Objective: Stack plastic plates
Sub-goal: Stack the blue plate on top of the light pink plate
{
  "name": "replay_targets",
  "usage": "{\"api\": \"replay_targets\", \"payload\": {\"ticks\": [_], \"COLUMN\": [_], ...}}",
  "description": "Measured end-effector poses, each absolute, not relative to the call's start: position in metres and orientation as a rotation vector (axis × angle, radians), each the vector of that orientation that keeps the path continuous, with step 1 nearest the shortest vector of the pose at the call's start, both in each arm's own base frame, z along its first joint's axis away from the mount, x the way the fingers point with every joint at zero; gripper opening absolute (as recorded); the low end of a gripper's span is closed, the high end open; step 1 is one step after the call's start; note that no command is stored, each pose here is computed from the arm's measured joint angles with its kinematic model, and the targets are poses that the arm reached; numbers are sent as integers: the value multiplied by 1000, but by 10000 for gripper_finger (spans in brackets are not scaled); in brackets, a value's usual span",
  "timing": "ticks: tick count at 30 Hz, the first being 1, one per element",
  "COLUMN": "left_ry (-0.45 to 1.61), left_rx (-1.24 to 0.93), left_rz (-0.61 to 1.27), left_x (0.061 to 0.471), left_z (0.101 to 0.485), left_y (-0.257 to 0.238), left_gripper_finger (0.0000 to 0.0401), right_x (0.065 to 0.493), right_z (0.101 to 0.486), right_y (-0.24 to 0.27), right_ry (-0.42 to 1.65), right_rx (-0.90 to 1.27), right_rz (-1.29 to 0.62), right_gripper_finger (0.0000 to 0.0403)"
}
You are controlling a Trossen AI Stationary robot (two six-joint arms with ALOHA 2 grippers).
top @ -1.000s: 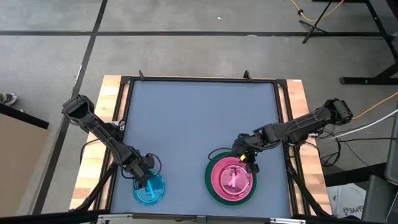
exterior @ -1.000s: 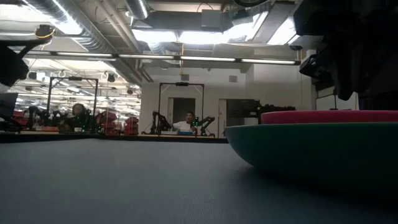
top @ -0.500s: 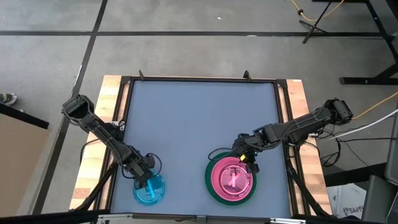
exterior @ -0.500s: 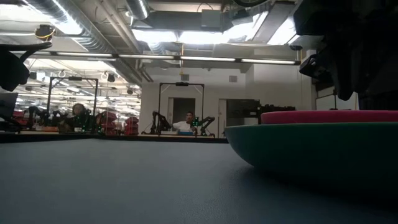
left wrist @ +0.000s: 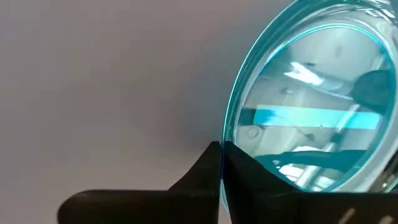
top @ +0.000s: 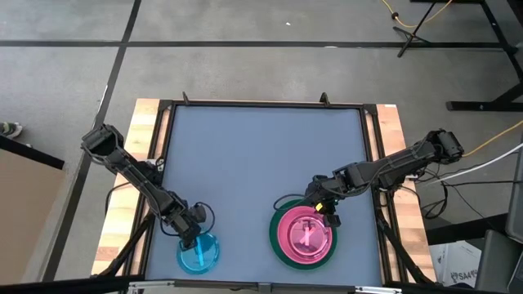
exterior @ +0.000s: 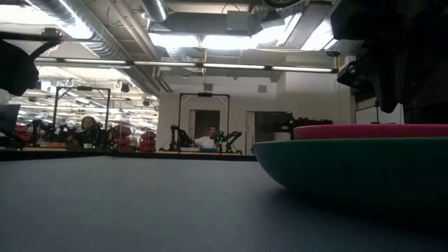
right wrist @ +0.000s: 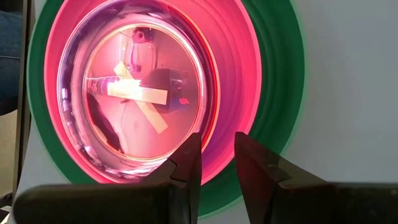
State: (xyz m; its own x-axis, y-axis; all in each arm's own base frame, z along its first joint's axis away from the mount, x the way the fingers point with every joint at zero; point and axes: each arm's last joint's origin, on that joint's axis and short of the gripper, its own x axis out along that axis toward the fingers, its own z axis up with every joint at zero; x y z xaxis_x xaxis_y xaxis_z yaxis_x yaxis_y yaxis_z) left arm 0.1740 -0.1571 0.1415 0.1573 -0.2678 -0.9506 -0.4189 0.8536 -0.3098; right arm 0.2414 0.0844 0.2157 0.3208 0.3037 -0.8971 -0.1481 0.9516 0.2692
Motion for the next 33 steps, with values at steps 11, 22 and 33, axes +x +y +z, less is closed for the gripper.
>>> {"api": "replay_targets", "payload": {"ticks": [11, 22, 33], "left_ry": [1240, 1039, 994], "left_rx": [-627, -651, -682], "left_rz": [57, -54, 15], "left_x": [191, 220, 231], "left_z": [147, 158, 159], "left_y": [-161, -150, -133], "left_gripper_finger": [1, 0, 0], "right_x": [241, 244, 259], "right_z": [216, 217, 226], "right_y": [84, 85, 89], "right_ry": [1209, 1178, 989], "right_rx": [147, 150, 164], "right_rz": [298, 304, 329], "right_gripper_finger": [88, 88, 88]}}
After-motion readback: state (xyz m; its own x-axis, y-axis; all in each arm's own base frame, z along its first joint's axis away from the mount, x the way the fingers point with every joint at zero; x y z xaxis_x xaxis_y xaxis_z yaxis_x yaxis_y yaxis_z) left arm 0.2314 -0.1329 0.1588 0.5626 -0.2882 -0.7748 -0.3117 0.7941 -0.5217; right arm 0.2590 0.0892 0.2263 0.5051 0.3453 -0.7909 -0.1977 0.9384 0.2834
